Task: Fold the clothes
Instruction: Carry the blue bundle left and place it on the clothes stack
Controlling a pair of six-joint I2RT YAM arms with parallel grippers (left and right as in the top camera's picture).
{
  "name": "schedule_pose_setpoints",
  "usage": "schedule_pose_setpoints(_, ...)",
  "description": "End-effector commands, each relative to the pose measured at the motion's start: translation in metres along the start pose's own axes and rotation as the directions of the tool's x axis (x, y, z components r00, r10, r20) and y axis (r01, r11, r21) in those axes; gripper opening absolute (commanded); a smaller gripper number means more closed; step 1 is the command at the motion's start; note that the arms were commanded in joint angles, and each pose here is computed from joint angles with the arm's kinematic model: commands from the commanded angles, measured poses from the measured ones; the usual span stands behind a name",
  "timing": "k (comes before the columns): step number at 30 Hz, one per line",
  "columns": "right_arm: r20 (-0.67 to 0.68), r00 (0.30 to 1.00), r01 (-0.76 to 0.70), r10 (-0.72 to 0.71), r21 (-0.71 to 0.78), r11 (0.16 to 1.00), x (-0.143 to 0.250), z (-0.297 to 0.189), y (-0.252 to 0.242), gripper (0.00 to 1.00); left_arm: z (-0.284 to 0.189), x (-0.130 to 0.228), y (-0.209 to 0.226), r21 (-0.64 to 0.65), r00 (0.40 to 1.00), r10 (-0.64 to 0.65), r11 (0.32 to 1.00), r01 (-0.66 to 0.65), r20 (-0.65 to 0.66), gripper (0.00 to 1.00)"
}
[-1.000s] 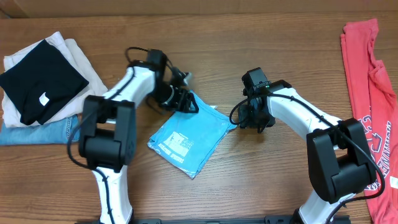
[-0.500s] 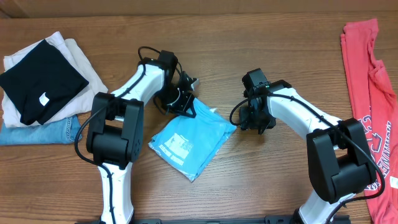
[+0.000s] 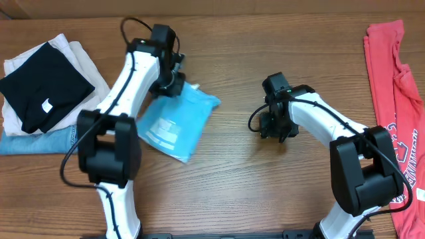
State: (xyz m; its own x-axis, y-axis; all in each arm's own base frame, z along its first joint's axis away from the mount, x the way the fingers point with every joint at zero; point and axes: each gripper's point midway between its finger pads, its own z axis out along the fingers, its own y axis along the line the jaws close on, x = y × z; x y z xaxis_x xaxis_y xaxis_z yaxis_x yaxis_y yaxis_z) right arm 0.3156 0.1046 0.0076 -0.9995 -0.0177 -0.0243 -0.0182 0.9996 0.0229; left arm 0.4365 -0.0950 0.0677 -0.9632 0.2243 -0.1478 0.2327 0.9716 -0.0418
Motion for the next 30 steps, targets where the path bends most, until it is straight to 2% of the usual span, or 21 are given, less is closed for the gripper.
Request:
schedule_pose_setpoints(1,0.008,0.999,-0.048,0.048,0.012,0.999,-0.004,0.000,-0.012,0.54,-0.068,-0.012,0.051,-0.236,0.983,-0.095,0.963,0.130,0.156,0.04)
schedule_pose_setpoints(15,-0.010,0.997,-0.070,0.070,0.018,0.997,-0.001,0.000,-0.020,0.54,-0.158,0.003,0.128,-0.441,0.926,-0.166,0.841,0.313,0.340,0.04)
schedule_pose_setpoints(30,-0.024,0.997,-0.070,0.071,0.023,0.997,0.002,0.000,-0.021,0.54,-0.213,0.005,0.192,-0.433,0.828,-0.216,0.768,0.471,0.518,0.04)
